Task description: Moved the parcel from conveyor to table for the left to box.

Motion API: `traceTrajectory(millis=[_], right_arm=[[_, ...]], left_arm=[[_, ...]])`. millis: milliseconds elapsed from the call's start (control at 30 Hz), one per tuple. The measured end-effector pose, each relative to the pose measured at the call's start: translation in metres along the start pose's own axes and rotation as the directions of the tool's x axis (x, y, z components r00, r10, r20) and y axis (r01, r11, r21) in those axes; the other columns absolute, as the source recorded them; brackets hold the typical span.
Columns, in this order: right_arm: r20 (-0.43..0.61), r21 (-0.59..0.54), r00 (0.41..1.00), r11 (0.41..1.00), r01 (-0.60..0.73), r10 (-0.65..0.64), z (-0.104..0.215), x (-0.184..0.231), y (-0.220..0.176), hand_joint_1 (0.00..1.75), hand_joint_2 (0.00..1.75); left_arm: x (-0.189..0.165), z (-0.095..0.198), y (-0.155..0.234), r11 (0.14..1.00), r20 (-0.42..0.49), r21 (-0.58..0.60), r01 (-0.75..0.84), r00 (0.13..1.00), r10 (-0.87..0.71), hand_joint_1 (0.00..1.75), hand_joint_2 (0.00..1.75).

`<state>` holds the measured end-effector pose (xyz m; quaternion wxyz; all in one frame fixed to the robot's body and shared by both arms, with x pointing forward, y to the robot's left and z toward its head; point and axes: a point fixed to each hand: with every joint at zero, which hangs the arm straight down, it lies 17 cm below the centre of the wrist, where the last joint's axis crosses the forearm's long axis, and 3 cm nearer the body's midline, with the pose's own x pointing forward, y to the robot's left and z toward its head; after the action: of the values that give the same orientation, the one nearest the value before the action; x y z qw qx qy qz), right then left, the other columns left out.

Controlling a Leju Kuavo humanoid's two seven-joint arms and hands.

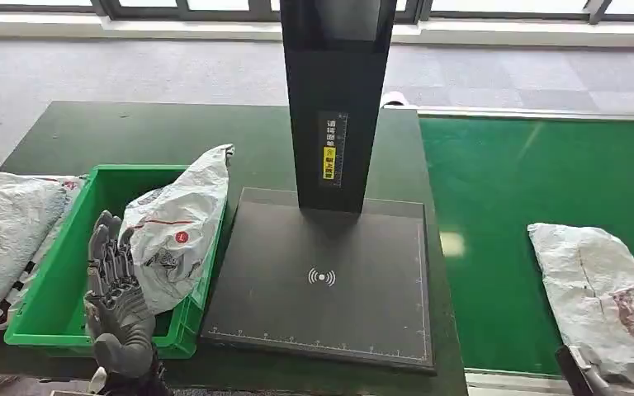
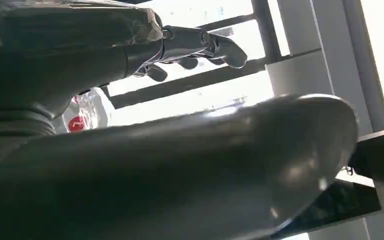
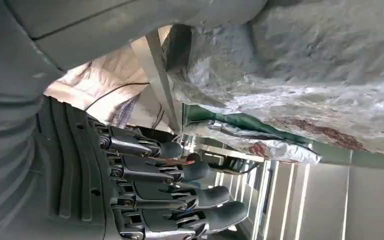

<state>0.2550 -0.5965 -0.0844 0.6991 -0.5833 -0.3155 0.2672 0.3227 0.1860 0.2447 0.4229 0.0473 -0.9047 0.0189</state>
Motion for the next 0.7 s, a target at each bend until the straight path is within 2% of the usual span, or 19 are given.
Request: traceTrajectory(millis=[200, 267, 333, 567, 600, 700], right_arm=[[-0.14, 0.072, 0.988, 0.996, -0.055, 0.064, -0.004, -0.038, 0.008, 0.02, 1.75], [-0.147, 0.102, 0.987, 0.993, -0.053, 0.068, -0.003, -0.04, 0.014, 0.02, 1.75], [-0.141, 0.132, 0.988, 0.99, -0.039, 0.057, -0.002, -0.036, 0.021, 0.72, 1.75], [-0.132, 0.214, 0.991, 0.977, 0.003, 0.025, 0.006, -0.02, 0.044, 0.72, 1.75], [-0.131, 0.219, 0.991, 0.976, 0.006, 0.023, 0.007, -0.018, 0.046, 0.93, 1.75], [-0.131, 0.227, 0.991, 0.974, 0.01, 0.021, 0.009, -0.016, 0.049, 0.93, 1.75]], left_arm=[[-0.005, 0.003, -0.002, 1.0, -0.01, 0.002, 0.016, 1.0, -0.016, 0.0, 0.0], [-0.006, 0.003, -0.004, 1.0, -0.013, -0.002, 0.015, 1.0, -0.015, 0.0, 0.0], [-0.008, 0.003, -0.006, 1.0, -0.014, -0.005, 0.015, 1.0, -0.015, 0.0, 0.0], [-0.012, 0.004, -0.01, 1.0, -0.022, -0.017, 0.015, 1.0, -0.015, 0.0, 0.0], [-0.012, 0.005, -0.01, 1.0, -0.023, -0.017, 0.015, 1.0, -0.015, 0.0, 0.0], [-0.013, 0.005, -0.01, 1.0, -0.025, -0.018, 0.015, 1.0, -0.016, 0.0, 0.0]])
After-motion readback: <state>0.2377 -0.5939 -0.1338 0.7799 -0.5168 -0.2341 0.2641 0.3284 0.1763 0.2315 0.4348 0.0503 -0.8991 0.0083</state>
